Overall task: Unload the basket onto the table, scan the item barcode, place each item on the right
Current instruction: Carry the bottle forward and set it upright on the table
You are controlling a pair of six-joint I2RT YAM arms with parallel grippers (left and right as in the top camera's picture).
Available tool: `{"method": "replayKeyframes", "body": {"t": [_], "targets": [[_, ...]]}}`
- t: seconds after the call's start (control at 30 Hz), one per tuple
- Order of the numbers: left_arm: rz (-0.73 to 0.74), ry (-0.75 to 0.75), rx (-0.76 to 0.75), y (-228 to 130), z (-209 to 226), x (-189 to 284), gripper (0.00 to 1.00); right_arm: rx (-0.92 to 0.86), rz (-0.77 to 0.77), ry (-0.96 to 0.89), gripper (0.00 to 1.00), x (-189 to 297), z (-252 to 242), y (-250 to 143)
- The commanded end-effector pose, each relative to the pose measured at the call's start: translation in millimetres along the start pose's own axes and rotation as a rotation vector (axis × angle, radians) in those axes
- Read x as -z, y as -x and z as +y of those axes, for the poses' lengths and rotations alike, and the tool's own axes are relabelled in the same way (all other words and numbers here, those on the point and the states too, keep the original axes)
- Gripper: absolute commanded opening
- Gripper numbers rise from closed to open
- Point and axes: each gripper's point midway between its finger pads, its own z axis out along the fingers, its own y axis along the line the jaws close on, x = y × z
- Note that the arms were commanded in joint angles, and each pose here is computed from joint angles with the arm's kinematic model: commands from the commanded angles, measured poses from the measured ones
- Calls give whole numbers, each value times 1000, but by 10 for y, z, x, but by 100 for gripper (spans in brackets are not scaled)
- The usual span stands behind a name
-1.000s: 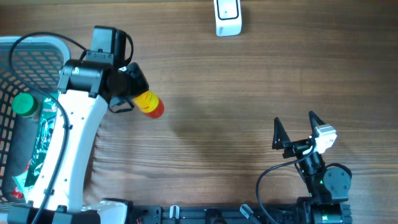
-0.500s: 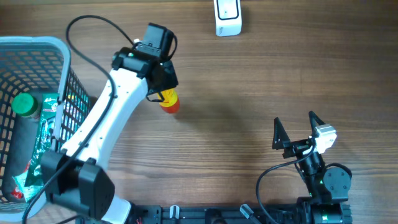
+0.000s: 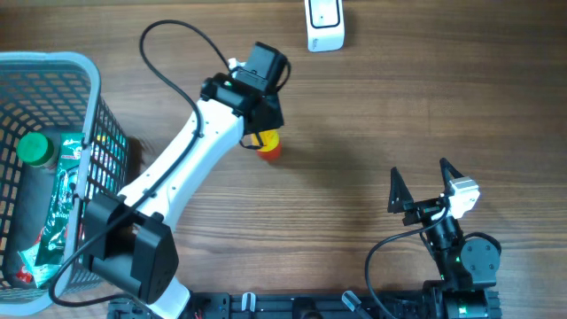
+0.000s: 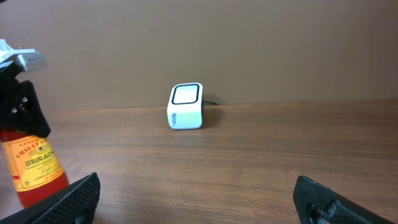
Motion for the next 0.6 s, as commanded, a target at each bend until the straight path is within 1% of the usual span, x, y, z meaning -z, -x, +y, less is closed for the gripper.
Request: {"method": "replayKeyframes", "body": {"t": [0.0, 0.17, 0.3, 0.4, 0.47, 0.5, 0.53, 0.57], "targets": [[-90, 67, 44, 76, -20, 42, 38, 13, -11, -10, 100, 3, -13, 23], [-123, 89, 65, -18, -124, 63, 39, 12, -11, -10, 100, 3, -13, 23], [-177, 196, 204, -131, 87, -48, 39, 13, -11, -10, 99, 3, -13, 23], [-164, 238, 320, -303, 240, -193, 39, 13, -11, -10, 100, 3, -13, 23], [-161, 243, 340, -345, 261, -224, 40, 13, -11, -10, 100, 3, -13, 23], [-161, 242, 340, -346, 259, -227, 42, 13, -11, -10, 100, 3, -13, 22], [-161, 242, 339, -347, 256, -227, 47, 12, -11, -10, 100, 3, -13, 22], [-160, 242, 339, -348, 256, -227, 65, 13, -11, -10, 100, 3, -13, 23]]}}
